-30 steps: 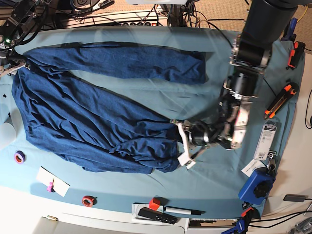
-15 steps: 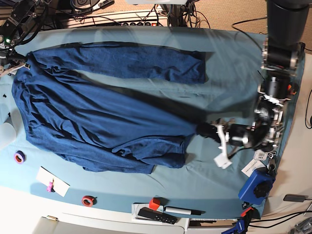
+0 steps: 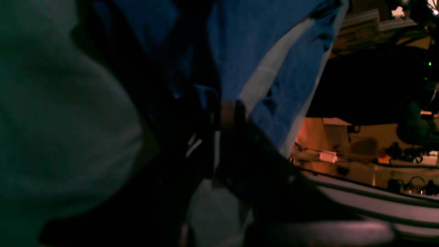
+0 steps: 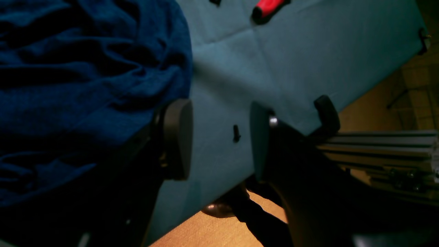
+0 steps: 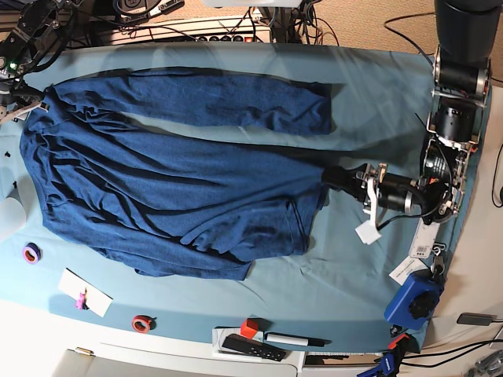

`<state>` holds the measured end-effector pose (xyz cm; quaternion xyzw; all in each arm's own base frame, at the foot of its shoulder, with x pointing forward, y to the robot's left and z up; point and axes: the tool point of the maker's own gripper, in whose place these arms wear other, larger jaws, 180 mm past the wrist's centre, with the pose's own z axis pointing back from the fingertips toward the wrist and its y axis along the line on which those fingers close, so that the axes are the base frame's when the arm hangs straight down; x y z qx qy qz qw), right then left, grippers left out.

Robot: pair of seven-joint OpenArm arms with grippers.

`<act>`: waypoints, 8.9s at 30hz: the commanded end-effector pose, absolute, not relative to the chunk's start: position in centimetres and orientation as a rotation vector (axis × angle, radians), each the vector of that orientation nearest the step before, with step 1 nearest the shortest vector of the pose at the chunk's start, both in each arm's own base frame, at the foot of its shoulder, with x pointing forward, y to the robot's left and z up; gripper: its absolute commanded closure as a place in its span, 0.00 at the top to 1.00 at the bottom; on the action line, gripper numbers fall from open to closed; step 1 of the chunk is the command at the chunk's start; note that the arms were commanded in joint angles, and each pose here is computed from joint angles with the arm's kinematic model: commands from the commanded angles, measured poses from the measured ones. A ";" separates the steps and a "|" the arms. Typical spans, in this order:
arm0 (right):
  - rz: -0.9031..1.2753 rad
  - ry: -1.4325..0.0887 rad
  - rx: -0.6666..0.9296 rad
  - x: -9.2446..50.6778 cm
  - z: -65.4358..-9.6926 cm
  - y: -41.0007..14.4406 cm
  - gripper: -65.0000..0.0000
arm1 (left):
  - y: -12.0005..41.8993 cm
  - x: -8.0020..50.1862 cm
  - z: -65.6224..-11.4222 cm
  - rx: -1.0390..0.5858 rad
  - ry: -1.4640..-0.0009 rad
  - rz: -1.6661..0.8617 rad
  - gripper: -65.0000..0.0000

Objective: Layout the t-shirt on the table in an organized manner, then fold the t-shirt properly
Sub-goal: 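Release the sleeve, grasp the shirt hem with the left gripper and pull, then move the left gripper onto the shirt body and grasp the fabric, then pull the grasped fabric with the left gripper toward the shirt hem, then release the fabric and move the left gripper to the shirt's side edge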

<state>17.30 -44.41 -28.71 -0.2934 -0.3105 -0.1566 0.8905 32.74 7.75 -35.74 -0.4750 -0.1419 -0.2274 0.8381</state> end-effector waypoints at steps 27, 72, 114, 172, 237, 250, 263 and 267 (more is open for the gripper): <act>-0.309 -0.694 -0.647 18.0 -27.0 -45.0 0.42 | 1.2 38.6 -28.7 -0.941 -0.640 -0.692 0.43; -0.307 -0.703 -0.649 18.1 -26.9 -45.0 0.42 | -2.7 37.8 -32.8 -0.247 -0.831 -1.208 0.38; -0.305 -0.707 -0.649 18.1 -26.9 -45.0 0.42 | 1.5 37.4 -34.1 -0.308 -0.939 -1.059 0.37; -0.308 -0.724 -0.619 18.5 -27.0 -44.6 0.42 | -3.5 37.9 -34.0 -0.194 -1.007 -1.105 0.36; -0.308 -0.723 -0.620 18.5 -27.0 -44.6 0.42 | -3.9 41.2 -31.6 -0.156 -1.011 -0.901 0.41; -0.309 -0.724 -0.620 18.5 -27.0 -44.6 0.42 | -4.6 41.1 -32.6 -0.221 -1.040 -0.967 0.00; -0.309 -0.724 -0.620 18.5 -26.9 -44.6 0.42 | -0.6 51.4 -24.1 0.046 -1.210 -0.921 0.00; -0.309 -0.724 -0.620 18.5 -26.9 -44.6 0.42 | 3.0 54.9 -23.3 0.169 -1.186 -0.852 0.00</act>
